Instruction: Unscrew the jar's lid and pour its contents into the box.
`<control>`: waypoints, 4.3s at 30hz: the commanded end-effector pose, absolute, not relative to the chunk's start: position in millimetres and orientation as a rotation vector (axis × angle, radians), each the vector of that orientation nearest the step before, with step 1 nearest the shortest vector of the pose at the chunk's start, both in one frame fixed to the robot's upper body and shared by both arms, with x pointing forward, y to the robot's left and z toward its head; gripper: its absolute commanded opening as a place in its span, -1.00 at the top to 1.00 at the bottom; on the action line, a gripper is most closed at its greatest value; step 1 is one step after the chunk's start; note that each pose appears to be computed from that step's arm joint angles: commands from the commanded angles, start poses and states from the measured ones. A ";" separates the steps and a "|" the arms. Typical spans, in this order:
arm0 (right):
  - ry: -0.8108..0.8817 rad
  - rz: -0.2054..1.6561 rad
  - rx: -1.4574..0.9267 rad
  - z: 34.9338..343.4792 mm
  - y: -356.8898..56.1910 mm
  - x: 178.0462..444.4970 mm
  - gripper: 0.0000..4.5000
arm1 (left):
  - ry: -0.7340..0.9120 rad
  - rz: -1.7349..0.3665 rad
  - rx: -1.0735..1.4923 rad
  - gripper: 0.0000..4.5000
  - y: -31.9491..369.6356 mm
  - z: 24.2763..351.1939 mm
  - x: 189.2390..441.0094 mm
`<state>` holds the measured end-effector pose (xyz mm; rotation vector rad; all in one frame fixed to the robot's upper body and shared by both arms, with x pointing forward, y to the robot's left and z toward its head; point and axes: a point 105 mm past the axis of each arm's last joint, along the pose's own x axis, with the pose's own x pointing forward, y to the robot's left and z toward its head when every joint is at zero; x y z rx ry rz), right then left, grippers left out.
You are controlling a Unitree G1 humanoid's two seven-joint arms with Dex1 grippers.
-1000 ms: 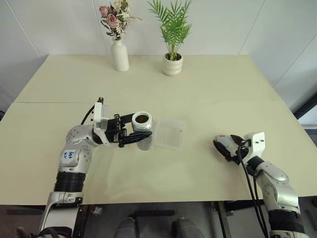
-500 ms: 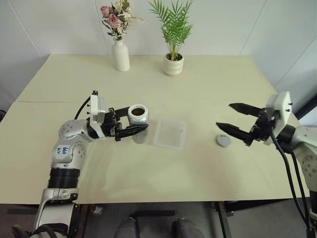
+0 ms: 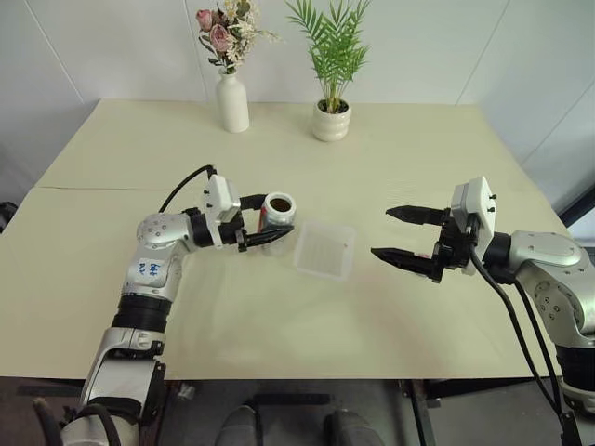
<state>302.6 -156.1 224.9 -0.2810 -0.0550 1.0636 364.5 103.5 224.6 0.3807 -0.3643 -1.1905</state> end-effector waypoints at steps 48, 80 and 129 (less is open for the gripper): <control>-0.271 0.729 -0.039 234.8 -181.3 303.6 -0.99 | -1.053 -1.105 2.784 -0.12 -48.0 254.8 384.3; -0.114 1.047 -0.251 235.4 -155.0 298.0 -0.99 | -0.453 -1.011 0.404 -0.12 74.3 301.8 410.1; -0.003 1.122 -0.330 206.6 -161.0 299.7 -1.00 | -0.379 -0.188 -0.013 -0.53 251.9 178.2 403.8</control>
